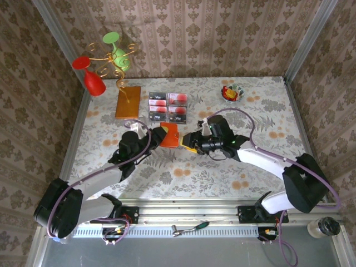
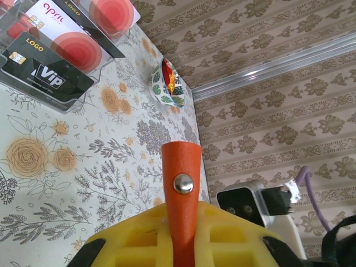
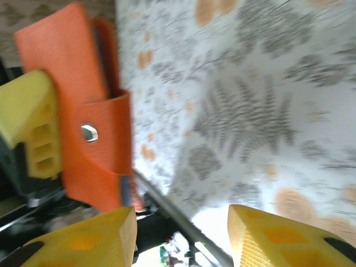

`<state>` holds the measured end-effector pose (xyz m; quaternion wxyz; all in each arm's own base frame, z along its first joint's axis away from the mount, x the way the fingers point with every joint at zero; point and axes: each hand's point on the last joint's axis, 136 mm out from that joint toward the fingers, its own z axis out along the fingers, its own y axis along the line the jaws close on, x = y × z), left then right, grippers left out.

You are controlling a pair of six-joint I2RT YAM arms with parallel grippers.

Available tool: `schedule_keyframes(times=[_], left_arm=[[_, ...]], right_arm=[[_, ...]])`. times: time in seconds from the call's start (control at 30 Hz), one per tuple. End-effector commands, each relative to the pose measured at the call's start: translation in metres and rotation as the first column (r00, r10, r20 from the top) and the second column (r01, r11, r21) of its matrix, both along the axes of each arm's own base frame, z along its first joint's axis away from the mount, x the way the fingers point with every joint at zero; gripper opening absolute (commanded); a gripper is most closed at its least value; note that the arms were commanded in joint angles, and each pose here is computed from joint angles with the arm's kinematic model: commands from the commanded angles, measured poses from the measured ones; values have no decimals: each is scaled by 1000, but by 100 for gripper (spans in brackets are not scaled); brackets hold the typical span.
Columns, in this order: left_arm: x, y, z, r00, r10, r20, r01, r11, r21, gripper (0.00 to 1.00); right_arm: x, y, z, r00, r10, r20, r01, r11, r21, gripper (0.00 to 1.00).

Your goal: Put the credit cards into the card holder

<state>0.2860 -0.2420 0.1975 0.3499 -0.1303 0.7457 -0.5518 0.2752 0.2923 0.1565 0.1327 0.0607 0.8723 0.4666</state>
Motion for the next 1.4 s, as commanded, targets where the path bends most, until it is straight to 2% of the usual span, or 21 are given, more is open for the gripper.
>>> schedule_keyframes(times=[0.0,0.17,0.33,0.63,0.9,1.1,1.37], left_arm=[[1,1,-3,1000,14,16,-15,1000,22,0],[1,-3,-4,999,32,15,-32,998,55,0],[-1,-11,-1,999,31,26,-33,995,96,0],[-2,-17,2,999,25,32,-28,995,99,0],[-2,-21,0,999,19,26,-21,995,99,0],[-2,-24,0,1000,15,27,-17,996,92,0],[-3,-24,3,999,16,34,-19,996,90,0]], right_arm=[[3,-35,-1,995,5,98,21,963,-269,51],[11,-30,-1,989,54,141,9,910,-414,55],[19,-8,6,976,115,184,-11,872,-490,56],[28,16,-2,974,136,179,-34,874,-484,53],[32,19,7,968,122,221,-5,885,-466,51],[37,16,1,969,122,214,5,860,-510,47],[33,6,-25,977,116,177,2,831,-556,31]])
